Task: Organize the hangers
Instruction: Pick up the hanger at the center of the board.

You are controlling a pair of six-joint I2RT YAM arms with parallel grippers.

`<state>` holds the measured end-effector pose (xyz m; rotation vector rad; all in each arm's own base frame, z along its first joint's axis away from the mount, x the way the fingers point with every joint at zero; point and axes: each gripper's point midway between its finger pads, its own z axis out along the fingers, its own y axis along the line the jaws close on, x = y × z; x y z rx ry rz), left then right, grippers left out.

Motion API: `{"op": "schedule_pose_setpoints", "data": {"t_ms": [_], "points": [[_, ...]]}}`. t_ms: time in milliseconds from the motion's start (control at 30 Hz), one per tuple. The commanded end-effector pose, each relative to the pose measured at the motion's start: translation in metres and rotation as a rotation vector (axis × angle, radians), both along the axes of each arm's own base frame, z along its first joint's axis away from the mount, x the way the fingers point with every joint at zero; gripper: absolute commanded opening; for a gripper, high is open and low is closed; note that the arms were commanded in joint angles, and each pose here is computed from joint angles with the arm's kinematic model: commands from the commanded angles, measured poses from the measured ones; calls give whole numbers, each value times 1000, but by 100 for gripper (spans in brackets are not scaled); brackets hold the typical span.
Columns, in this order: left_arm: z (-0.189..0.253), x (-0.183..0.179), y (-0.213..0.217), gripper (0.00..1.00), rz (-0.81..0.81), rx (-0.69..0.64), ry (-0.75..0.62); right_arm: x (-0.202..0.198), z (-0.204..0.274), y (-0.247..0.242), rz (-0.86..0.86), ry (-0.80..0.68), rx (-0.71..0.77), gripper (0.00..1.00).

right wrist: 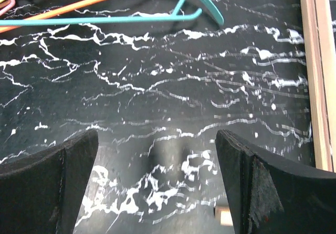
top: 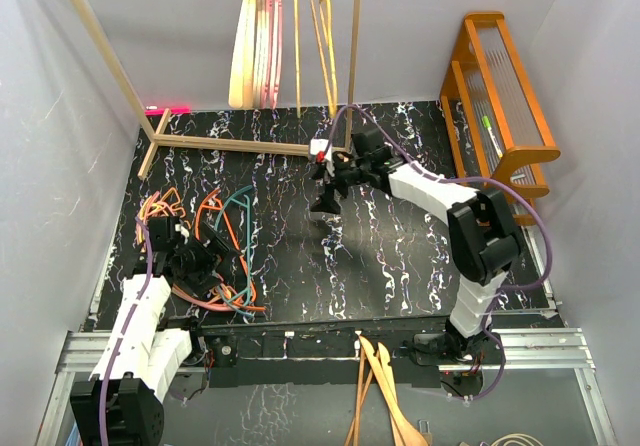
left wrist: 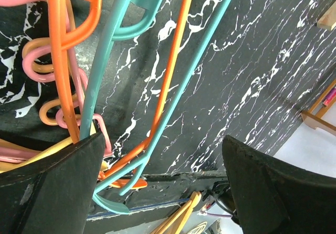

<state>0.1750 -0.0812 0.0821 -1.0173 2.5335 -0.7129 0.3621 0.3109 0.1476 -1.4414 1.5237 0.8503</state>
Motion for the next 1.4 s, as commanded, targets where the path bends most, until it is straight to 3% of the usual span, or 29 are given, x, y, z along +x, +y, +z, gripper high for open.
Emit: {"op": "schedule_pose_setpoints", "data": {"t_ms": [0,133,400,767,1033,1367], "points": [[-4,0,6,92,57,20,32,25,24,20,61,-89,54,98],[-2,-8,11,92,91,48,85,18,28,31,88,-42,97,98],[34,-13,42,96,71,253,149,-4,12,29,99,11,103,98],[13,-44,54,96,32,414,398,-13,10,26,81,37,125,98],[-14,-47,39,78,-60,370,453,-14,11,25,70,40,129,98],[-39,-51,22,41,-77,309,468,-17,6,18,47,32,109,98]]}}
